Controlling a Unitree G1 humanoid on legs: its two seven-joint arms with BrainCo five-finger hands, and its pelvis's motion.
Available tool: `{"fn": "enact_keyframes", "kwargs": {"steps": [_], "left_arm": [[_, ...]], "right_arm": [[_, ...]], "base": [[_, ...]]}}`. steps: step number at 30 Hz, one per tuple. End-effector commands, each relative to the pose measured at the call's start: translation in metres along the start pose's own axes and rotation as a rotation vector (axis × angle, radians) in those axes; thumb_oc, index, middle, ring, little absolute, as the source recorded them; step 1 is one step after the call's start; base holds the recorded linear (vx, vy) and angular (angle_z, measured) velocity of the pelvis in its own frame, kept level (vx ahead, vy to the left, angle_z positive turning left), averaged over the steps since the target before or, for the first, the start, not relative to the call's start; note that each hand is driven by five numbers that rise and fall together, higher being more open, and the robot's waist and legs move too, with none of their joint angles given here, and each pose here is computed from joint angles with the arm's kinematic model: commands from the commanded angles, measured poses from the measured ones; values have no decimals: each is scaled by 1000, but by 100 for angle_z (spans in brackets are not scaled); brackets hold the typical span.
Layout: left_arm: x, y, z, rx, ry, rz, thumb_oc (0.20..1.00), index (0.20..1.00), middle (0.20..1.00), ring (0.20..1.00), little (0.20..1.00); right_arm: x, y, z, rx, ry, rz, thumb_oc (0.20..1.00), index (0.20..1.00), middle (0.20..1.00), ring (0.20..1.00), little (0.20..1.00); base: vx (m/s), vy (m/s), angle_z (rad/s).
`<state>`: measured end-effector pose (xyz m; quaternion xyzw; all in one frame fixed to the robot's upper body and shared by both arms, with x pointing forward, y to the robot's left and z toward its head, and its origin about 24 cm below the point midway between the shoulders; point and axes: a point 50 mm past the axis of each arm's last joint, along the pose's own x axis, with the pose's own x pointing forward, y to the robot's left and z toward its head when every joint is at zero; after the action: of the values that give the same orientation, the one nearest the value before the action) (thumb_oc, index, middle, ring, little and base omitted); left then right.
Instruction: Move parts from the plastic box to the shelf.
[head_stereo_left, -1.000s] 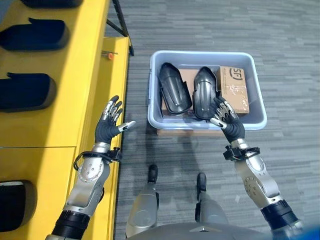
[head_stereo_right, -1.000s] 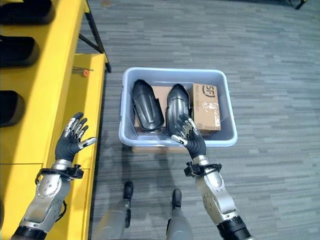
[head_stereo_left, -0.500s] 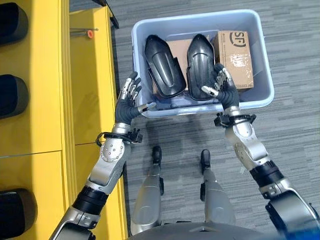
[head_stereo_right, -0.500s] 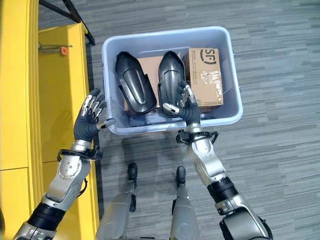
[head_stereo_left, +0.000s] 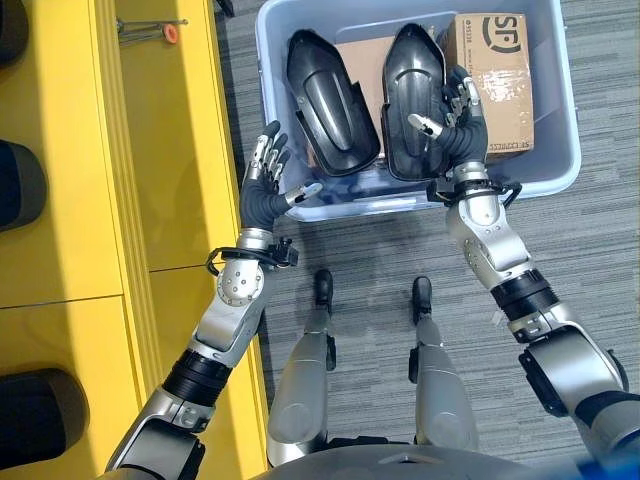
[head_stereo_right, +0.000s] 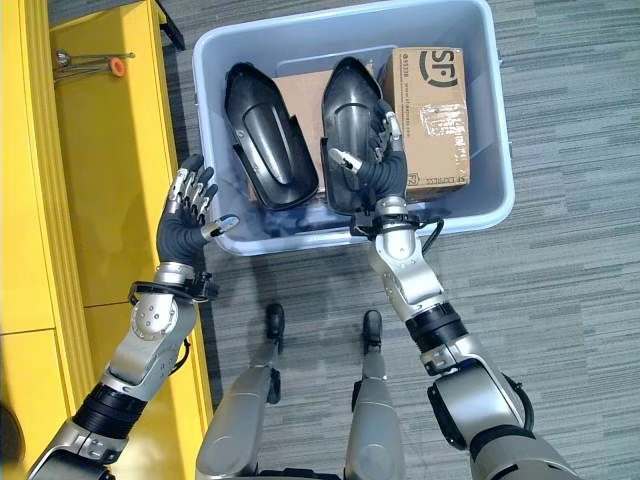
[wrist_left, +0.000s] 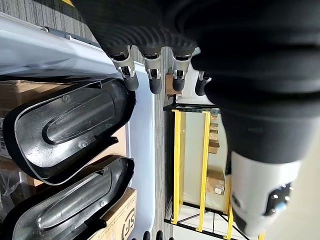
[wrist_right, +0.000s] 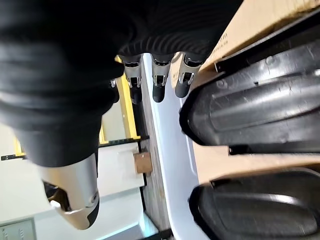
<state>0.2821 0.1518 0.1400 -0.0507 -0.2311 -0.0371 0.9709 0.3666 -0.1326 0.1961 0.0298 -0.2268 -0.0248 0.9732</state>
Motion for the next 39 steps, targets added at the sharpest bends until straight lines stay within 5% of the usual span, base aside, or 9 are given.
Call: {"fn": "enact_keyframes", "kwargs": {"steps": [1, 16, 39], "left_arm": [[-1, 1, 21, 0, -123, -14, 1000, 1000, 1000, 1000, 1000], [1, -15, 26, -64, -136, -86, 1000, 1000, 1000, 1000, 1000], [13, -27, 31, -94, -167, -104, 1000, 1000, 1000, 1000, 1000]], "right_arm": [[14, 7, 30, 21, -146, -22, 1000, 1000, 1000, 1000, 1000], [64, 7, 34, -155, -27, -80, 1000, 1000, 1000, 1000, 1000], [53, 30, -11, -192, 188, -1, 1000, 1000, 1000, 1000, 1000]], "base": [[0, 0, 0], [-3, -1, 0], [-3, -2, 7]]}}
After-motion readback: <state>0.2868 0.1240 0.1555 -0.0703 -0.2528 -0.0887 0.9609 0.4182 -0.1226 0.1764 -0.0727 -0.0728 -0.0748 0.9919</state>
